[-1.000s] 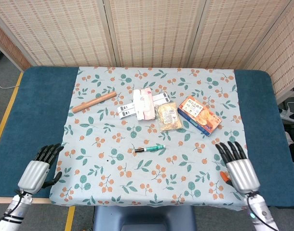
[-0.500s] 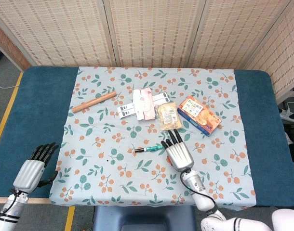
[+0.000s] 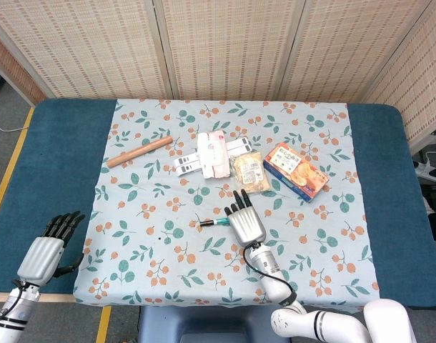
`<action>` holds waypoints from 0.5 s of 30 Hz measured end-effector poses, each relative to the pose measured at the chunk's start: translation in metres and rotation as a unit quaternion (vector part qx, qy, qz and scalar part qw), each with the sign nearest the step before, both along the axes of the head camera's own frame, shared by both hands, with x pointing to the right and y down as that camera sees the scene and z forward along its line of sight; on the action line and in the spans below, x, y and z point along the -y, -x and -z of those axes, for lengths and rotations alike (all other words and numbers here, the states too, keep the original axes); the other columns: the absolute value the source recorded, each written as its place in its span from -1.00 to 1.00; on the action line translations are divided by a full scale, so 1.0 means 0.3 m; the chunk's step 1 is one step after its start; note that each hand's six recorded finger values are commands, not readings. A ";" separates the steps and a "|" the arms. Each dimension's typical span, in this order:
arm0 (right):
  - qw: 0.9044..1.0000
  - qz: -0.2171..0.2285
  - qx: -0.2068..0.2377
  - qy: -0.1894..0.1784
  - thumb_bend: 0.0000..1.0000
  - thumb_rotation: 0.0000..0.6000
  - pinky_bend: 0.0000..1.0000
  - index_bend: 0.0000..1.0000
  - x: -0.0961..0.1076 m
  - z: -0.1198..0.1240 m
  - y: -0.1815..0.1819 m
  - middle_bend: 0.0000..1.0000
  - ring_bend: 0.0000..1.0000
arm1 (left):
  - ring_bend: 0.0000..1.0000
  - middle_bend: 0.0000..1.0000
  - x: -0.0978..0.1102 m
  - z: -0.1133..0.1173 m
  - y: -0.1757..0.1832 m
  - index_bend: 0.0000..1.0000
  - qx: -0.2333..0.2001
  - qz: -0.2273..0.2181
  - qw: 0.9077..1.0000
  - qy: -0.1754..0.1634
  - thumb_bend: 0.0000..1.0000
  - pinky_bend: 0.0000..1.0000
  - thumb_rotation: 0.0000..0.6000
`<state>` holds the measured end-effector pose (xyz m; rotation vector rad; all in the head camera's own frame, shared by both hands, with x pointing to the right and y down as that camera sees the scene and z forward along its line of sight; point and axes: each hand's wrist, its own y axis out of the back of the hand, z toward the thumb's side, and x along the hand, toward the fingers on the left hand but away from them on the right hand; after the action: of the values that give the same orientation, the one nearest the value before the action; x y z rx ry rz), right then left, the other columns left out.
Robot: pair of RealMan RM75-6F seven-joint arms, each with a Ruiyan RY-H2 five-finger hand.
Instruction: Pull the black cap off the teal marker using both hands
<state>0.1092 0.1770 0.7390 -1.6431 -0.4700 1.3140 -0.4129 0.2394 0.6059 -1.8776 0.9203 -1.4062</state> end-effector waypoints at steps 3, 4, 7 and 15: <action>1.000 0.000 -0.005 -0.002 -0.45 1.00 -1.00 -0.31 -0.003 -0.010 -0.001 -0.29 -1.00 | -1.00 -1.00 0.001 -0.002 -0.001 -1.00 0.000 0.000 1.000 0.001 -0.25 -0.88 1.00; 1.000 0.001 -0.007 -0.003 -0.45 1.00 -1.00 -0.30 -0.004 -0.013 0.000 -0.28 -1.00 | -1.00 -1.00 0.002 -0.002 -0.003 -1.00 0.000 0.000 1.000 0.000 -0.25 -0.88 1.00; 1.000 0.001 -0.006 -0.008 -0.45 1.00 -1.00 -0.24 -0.005 -0.015 0.005 -0.25 -0.99 | -1.00 -1.00 0.002 -0.004 -0.005 -1.00 0.000 0.000 1.000 0.001 -0.25 -0.88 1.00; 1.000 -0.001 -0.010 -0.015 -0.45 1.00 -1.00 -0.19 -0.004 -0.033 0.014 -0.22 -0.96 | -1.00 -1.00 0.005 -0.009 -0.001 -1.00 0.003 0.002 1.000 0.002 -0.25 -0.88 1.00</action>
<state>0.1050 0.1783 0.7489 -1.6032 -0.4776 1.3188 -0.4126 0.2378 0.6087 -1.8749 0.9195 -1.4174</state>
